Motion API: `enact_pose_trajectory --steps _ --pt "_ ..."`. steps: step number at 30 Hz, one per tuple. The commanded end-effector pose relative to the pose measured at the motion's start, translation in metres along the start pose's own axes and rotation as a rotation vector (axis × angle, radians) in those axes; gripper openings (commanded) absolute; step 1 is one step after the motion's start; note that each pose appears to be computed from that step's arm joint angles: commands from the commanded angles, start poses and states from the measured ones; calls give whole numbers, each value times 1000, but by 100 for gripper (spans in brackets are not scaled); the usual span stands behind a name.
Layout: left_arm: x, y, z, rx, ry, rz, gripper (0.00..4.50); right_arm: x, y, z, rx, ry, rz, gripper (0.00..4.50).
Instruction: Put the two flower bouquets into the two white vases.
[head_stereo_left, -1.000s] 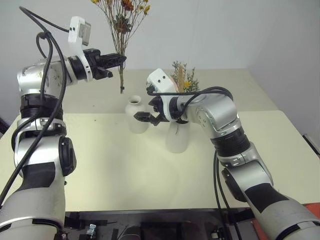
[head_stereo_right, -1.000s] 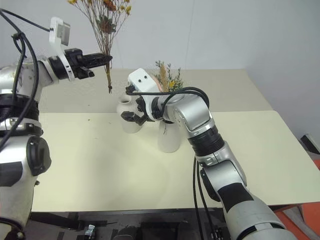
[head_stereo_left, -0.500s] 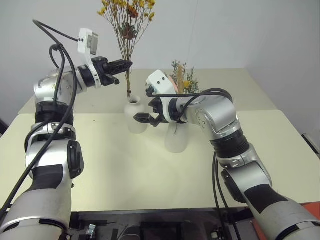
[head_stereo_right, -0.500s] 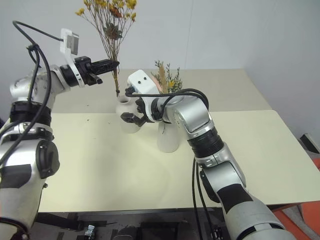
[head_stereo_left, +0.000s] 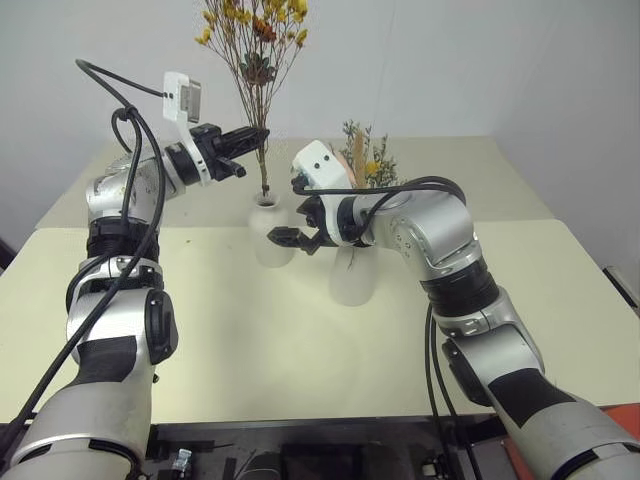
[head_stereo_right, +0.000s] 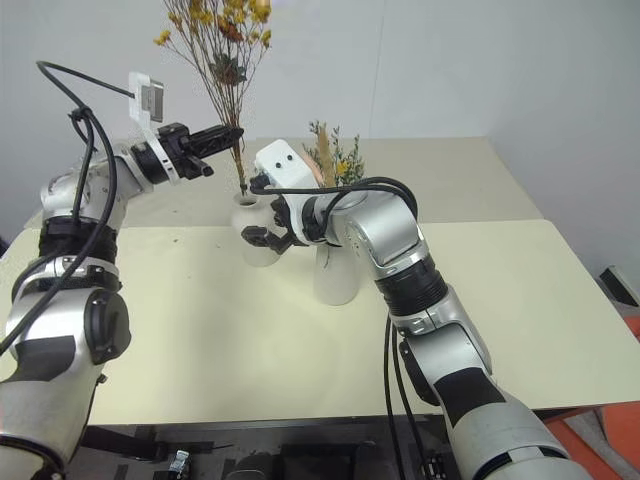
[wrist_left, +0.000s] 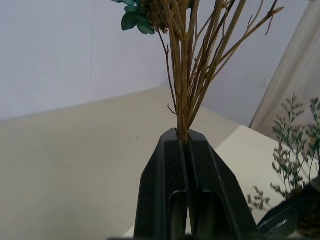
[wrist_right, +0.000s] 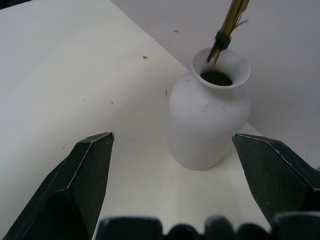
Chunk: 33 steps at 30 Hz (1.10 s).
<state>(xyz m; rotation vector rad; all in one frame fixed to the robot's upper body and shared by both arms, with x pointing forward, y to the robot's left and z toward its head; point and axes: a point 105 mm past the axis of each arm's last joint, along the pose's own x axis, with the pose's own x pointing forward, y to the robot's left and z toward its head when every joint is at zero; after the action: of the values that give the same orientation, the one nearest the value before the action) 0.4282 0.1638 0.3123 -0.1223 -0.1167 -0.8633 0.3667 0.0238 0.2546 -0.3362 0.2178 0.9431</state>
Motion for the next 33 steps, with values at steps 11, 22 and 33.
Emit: enact_pose_trajectory --steps 11,22,33 --pt "-6 -1 -3 62 -46 17 2 -7 3 8 -18 -39 11 450" --pt "-5 0 -12 66 -46 32 168 -7 6 7 -22 -39 25 450" --pt "-6 -3 -17 72 -23 15 448 -7 7 6 -23 -39 34 450"
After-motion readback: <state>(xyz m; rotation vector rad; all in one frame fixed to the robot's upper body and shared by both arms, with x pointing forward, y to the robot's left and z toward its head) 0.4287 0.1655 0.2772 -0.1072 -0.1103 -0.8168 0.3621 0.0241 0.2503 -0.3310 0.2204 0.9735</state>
